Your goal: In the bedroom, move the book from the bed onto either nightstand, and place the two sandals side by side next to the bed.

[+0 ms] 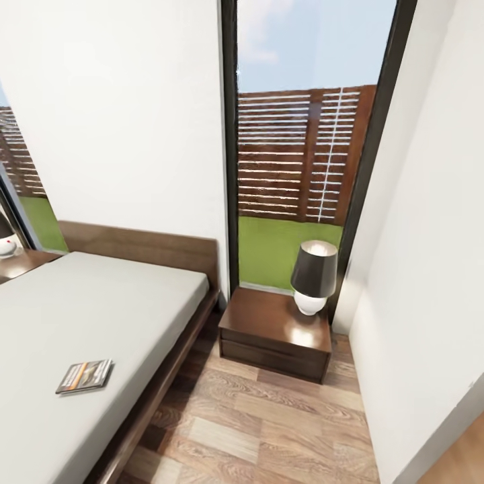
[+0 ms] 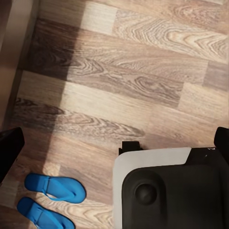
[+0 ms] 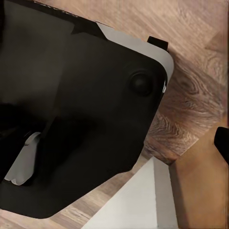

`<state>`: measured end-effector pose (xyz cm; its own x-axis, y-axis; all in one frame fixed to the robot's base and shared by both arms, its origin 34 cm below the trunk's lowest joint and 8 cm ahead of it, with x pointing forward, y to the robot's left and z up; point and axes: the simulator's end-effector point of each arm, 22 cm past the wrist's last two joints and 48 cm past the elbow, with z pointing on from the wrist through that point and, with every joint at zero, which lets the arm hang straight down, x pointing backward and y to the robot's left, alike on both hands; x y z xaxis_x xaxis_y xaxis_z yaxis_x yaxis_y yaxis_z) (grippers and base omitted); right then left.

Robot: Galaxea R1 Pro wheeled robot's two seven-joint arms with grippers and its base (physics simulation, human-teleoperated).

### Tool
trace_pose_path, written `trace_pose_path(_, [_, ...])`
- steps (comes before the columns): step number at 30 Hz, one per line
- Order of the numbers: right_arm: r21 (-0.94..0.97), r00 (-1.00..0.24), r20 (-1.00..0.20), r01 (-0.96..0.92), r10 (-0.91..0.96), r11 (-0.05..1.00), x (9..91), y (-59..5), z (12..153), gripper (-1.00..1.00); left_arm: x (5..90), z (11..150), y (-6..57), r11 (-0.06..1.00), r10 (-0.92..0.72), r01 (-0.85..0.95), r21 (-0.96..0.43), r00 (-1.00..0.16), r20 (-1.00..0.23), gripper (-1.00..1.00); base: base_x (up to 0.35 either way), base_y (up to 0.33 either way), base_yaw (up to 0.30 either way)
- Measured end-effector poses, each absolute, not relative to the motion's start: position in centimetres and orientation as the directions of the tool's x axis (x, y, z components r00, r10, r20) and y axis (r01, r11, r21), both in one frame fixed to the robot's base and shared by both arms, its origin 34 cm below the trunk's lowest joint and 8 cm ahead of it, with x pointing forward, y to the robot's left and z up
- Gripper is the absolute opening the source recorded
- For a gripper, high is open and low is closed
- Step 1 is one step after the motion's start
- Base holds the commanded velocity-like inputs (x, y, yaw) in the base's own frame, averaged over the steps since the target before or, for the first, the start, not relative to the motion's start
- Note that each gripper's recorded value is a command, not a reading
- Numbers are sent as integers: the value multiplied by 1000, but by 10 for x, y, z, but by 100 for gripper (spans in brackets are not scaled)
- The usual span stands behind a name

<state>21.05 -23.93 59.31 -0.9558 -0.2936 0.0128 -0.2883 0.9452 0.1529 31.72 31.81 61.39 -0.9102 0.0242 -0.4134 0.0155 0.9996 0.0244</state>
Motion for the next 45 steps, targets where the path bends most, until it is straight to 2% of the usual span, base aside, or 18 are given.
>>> trace_pose_path(15, [155,-956,12,-289,-294,945,211,-238,593,100,317,614,318,1000,24,16,24,-910,-413,100,236,-15,51])
trace_pose_path(45, [161,-956,10,-289,-295,944,211,-232,593,100,317,614,319,1000,24,15,26,-910,-413,100,157,-123,274])
